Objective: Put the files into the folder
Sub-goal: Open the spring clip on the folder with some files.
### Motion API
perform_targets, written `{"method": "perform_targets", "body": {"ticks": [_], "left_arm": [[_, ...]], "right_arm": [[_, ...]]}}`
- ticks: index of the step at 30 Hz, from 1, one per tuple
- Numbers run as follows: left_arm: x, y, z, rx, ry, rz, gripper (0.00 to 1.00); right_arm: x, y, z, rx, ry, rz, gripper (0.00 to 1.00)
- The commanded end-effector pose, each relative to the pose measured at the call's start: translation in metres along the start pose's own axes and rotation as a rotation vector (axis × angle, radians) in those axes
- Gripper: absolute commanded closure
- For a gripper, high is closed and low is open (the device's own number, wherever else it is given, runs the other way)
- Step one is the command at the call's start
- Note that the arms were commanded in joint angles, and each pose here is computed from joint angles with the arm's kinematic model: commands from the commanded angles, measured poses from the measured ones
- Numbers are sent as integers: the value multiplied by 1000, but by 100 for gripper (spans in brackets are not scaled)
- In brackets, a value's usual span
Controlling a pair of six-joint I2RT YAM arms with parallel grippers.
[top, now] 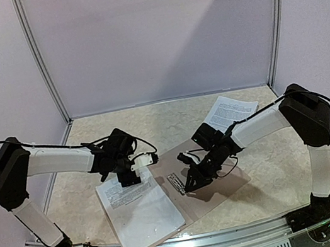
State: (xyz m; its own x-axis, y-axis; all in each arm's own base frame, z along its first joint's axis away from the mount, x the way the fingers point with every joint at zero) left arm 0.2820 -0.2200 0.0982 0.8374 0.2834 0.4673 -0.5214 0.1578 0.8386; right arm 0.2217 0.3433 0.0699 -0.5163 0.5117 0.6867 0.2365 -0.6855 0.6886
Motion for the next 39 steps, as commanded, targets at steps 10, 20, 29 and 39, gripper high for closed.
{"method": "perform_targets", "body": {"ticks": [10, 20, 29, 39], "left_arm": [[-13, -11, -5, 32, -50, 10, 9], [-13, -9, -6, 29, -49, 4, 10], [-14, -8, -5, 17, -49, -8, 10], [-17, -9, -8, 29, -52, -11, 10]], "right_arm": [[18, -8, 12, -10, 58, 58, 82], [5, -19, 8, 8, 28, 15, 90], [1, -22, 4, 21, 18, -8, 88], [-13, -35, -10, 77, 17, -109, 93]]}}
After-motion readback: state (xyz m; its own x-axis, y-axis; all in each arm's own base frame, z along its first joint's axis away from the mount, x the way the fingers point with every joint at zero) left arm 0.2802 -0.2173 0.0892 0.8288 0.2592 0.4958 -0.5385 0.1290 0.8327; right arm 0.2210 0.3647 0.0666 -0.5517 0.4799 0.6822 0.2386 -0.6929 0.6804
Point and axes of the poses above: each gripper's point midway between its finger pads, its own y axis back along the fingers, its own x axis along the line the jaws close on, z = x × y, the point moved 7 cm from there along y, back along the fingers, and after that the axes turned 9 degrees about y, right-handed, at the moved point
